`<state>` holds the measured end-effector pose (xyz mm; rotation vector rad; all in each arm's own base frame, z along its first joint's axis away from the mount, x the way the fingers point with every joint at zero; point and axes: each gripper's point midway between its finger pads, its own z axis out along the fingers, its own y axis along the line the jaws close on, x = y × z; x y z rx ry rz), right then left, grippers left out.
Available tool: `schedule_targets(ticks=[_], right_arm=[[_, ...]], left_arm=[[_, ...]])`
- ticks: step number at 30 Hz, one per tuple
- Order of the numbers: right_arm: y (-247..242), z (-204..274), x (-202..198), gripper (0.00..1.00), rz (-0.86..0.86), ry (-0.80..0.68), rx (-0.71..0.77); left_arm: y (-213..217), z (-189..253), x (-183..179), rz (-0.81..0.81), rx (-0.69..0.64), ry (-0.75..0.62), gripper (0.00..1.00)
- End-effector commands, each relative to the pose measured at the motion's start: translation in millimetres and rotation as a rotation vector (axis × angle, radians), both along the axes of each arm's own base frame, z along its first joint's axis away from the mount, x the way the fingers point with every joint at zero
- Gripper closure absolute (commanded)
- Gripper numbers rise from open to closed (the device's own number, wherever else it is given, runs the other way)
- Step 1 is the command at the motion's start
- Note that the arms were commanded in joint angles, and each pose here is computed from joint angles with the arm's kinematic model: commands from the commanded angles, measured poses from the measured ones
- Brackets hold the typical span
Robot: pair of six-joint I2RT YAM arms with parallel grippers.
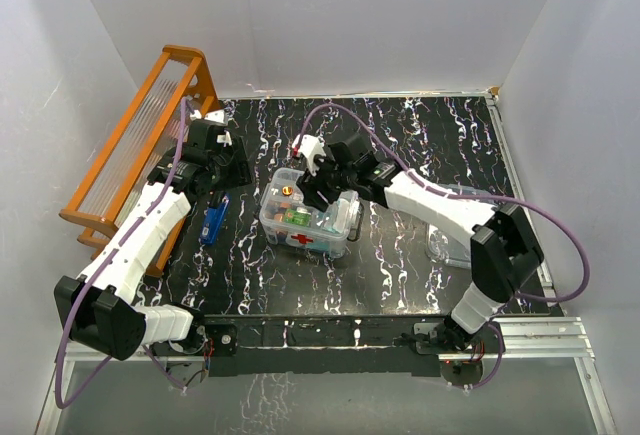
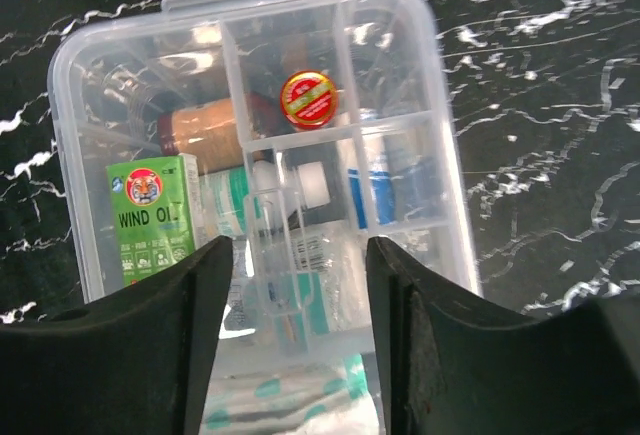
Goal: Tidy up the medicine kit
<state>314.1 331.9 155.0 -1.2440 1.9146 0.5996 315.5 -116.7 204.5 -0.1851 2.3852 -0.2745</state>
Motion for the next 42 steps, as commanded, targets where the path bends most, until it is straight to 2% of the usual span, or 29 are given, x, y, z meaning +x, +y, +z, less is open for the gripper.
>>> schedule_targets(ticks=[1,5,8,13,17,24,28,37,40,42], right_arm=[[-4,72,16,0.45,-0.103,-0.125,0.114],[-17,90,18,0.43,-0.200,-0.147,0.151],[-38,99,22,0.42,-0.334,-0.174,0.169],[-98,116,30,0.41,-0.698,-0.236,0.215],[-163,105,27,0.39,-1.032,-0.248,0.195],[-260,55,15,0.35,-1.428,-0.119,0.123],[-305,17,5,0.26,-1.599,-0.036,0.076],[-375,-53,-2,0.11,-1.840,0.148,0.058],[-392,-72,-5,0.09,-1.888,0.201,0.052],[-404,-76,-6,0.10,-1.926,0.172,0.028]], left_arm=[[0,8,4,0.002,-0.017,-0.028,0.45],[-2,6,3,-0.004,-0.023,-0.030,0.45],[-3,5,2,-0.013,-0.028,-0.036,0.44],[-5,-2,1,-0.027,-0.038,-0.042,0.44],[-8,-7,1,-0.041,-0.052,-0.058,0.44],[-6,-5,5,-0.030,-0.057,-0.124,0.45],[-1,-3,4,-0.021,-0.049,-0.155,0.45],[-7,-6,-1,-0.066,-0.065,-0.147,0.44],[-9,-3,-2,-0.079,-0.072,-0.152,0.43],[-9,0,-2,-0.083,-0.073,-0.156,0.42]])
